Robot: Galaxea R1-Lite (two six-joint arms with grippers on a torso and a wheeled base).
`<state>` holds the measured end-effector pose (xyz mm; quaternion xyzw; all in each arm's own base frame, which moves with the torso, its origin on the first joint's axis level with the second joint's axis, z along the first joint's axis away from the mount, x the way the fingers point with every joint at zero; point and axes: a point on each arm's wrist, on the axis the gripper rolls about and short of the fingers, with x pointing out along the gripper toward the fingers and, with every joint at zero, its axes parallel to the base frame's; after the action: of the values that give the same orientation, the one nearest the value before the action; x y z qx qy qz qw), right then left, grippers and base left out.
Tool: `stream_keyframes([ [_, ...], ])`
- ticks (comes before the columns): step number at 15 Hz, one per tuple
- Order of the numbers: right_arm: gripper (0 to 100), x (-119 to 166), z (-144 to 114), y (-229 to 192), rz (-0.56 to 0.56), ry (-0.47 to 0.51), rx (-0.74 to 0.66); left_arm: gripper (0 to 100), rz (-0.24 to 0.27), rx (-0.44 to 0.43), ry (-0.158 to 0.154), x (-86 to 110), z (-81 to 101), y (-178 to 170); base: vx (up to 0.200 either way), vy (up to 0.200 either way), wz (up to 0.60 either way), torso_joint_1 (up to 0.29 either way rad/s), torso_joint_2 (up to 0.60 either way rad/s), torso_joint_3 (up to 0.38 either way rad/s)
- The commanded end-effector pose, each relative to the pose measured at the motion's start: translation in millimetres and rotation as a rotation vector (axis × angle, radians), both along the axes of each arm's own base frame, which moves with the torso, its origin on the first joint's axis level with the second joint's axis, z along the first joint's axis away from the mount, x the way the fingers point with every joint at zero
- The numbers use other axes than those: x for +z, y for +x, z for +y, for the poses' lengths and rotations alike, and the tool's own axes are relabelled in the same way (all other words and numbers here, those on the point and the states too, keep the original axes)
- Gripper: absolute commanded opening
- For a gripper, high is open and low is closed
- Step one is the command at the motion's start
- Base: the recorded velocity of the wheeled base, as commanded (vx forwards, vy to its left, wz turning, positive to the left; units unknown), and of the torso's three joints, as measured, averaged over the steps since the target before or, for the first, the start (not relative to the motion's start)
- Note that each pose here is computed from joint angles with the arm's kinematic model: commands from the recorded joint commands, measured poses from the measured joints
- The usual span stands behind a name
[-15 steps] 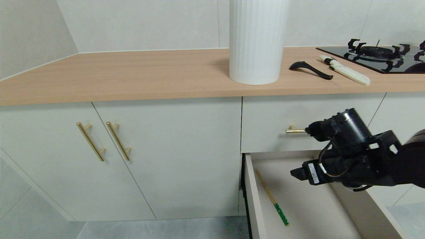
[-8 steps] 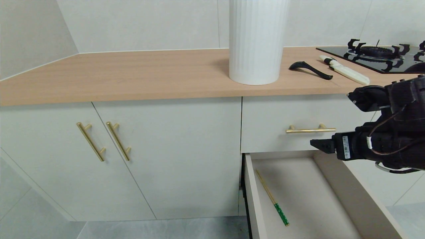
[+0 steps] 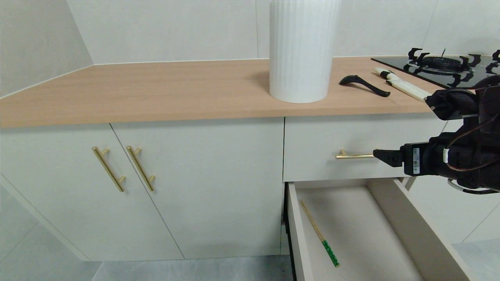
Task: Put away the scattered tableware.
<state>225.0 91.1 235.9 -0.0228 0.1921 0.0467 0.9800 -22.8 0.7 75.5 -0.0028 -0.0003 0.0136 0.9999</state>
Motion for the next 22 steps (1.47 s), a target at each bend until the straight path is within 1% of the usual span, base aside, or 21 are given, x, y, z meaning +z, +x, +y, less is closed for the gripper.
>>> stream_keyframes([
  [1,100,-4.2,-2.3,2.5,0.013,-0.009,-0.012,100,0.0,0.0,-0.001,0.1,0.0,0.1,0.0,0.0,0.0,0.036,-0.33,-0.242],
  [3,100,-4.1,-2.3,2.6,0.012,-0.008,-0.012,100,0.0,0.0,-0.001,0.1,0.0,0.1,0.0,0.0,0.0,0.066,-0.2,-0.278],
  [17,100,-9.1,-1.1,6.1,0.027,-0.026,-0.004,100,0.0,0.0,-0.001,0.1,0.0,0.1,0.0,0.0,0.0,0.188,-0.5,-0.287],
  [18,100,-7.6,-0.8,9.6,0.015,-0.021,-0.005,100,-0.001,0.002,-0.001,0.1,0.0,0.0,0.0,0.0,0.0,0.212,-0.5,-0.29],
  [20,100,-6.6,-7.4,30.0,-0.025,0.009,-0.018,100,0.0,0.0,-0.001,0.1,0.0,0.1,0.0,0.0,0.0,0.102,-0.23,-0.129],
  [22,100,-4.4,-14.3,61.5,-0.094,-0.009,-0.049,100,0.0,0.002,-0.001,0.1,0.0,0.1,0.0,0.0,0.0,0.041,-0.08,-0.046],
])
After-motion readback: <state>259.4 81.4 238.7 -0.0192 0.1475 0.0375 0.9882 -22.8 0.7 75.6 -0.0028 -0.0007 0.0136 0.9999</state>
